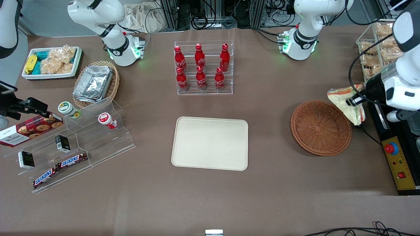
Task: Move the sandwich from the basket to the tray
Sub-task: 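Lift the sandwich and carry it with the left gripper to the tray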
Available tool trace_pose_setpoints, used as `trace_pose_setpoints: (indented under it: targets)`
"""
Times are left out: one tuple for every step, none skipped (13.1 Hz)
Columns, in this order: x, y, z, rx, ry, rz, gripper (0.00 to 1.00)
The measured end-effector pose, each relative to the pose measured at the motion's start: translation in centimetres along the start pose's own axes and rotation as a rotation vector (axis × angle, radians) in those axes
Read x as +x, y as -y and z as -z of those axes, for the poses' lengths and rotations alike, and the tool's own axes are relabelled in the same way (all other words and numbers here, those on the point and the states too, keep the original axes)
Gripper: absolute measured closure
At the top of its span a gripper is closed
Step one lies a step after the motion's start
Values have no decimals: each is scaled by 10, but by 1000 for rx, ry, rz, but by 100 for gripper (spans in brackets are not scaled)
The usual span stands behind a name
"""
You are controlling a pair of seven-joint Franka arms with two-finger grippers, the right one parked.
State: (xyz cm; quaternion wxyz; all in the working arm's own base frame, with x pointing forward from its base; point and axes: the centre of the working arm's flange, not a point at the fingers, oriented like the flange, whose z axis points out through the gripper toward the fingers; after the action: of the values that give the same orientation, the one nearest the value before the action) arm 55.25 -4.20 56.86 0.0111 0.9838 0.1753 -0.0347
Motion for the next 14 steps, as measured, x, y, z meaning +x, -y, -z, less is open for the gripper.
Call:
trace_pose_setpoints:
  targets:
    - [-6,-14,-3,5,9,-93,84]
    - [-13,-33,-9,10,21,-166,84]
    - [-22,-57,-20,17,37,-226,84]
    - [-31,-84,-33,21,53,-280,84]
    - [-40,-113,-47,18,59,-336,84]
    - [-47,-140,-61,5,53,-382,84]
    - [-52,-164,-75,-8,43,-412,84]
    - [-55,-185,-91,-16,31,-426,84]
    - [-60,-205,-108,-24,21,-422,84]
    - [-64,-225,-127,-38,14,-402,84]
    - [-67,-243,-147,-56,9,-381,84]
    - [-70,-259,-167,-71,9,-377,84]
    - [-73,-272,-189,-77,6,-388,84]
    - [-73,-284,-211,-74,-5,-400,84]
